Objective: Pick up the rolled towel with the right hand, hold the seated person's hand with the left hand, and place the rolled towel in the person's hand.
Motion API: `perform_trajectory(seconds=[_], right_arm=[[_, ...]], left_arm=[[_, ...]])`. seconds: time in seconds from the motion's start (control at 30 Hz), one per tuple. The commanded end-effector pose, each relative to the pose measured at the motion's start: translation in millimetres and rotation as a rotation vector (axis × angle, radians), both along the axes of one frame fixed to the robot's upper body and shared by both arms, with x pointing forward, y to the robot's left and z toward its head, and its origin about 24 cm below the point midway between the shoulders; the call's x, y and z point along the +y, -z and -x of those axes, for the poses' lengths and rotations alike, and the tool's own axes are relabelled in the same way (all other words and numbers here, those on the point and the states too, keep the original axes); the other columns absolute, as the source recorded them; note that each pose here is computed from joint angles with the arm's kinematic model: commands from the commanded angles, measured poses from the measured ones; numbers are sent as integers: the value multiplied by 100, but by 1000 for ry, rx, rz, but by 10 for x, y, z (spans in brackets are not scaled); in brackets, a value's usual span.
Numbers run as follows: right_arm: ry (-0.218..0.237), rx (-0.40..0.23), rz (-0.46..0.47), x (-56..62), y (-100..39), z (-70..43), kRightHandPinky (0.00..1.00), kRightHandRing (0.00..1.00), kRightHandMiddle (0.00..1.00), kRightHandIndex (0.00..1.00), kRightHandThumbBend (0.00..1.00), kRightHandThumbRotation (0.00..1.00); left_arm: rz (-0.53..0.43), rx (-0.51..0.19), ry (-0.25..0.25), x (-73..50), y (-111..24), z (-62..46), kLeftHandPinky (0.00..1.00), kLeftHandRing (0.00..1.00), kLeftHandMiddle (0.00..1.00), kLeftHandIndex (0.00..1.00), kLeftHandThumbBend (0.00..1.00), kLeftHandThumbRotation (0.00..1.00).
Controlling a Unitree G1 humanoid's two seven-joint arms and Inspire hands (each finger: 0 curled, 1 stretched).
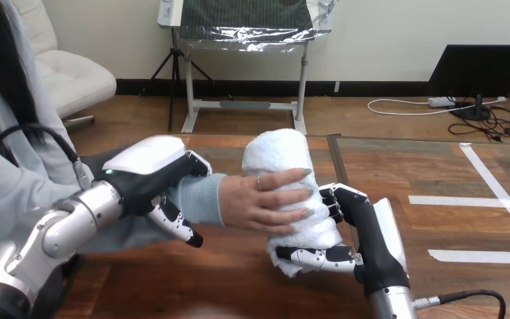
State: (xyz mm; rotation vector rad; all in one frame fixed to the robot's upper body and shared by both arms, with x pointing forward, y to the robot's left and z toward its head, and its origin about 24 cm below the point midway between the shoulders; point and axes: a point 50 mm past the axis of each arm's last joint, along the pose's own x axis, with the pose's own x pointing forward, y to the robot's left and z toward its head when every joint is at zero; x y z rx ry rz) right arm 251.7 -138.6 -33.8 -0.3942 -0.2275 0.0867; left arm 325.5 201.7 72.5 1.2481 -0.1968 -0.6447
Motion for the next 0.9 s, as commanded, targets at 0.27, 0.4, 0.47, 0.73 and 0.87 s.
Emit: perform_trajectory(seconds=[0.27, 0.4, 0.47, 0.73, 0.87], right_arm=[[-187, 16, 91, 252, -148, -235, 74, 78, 78, 81, 94, 11], [-194, 60, 134, 195, -120, -262, 83, 86, 84, 88, 95, 20], [-199, 74, 150, 177, -113, -270, 86, 90, 87, 92, 95, 27], [-205, 130, 164, 93, -95, -295, 97, 99, 96, 99, 99, 44], [-199, 134, 181, 64, -93, -301, 99, 100, 99, 100, 100, 51]], left_arm=[[77, -233, 71, -173, -534, -95, 65, 72, 76, 80, 99, 30], [60, -233, 44, -123, -475, -54, 73, 78, 81, 85, 100, 35], [55, -238, 37, -109, -459, -42, 76, 81, 83, 87, 100, 37], [63, -219, 2, -55, -366, 25, 88, 91, 92, 95, 100, 42], [75, -209, -13, -31, -319, 53, 92, 95, 96, 98, 100, 45]])
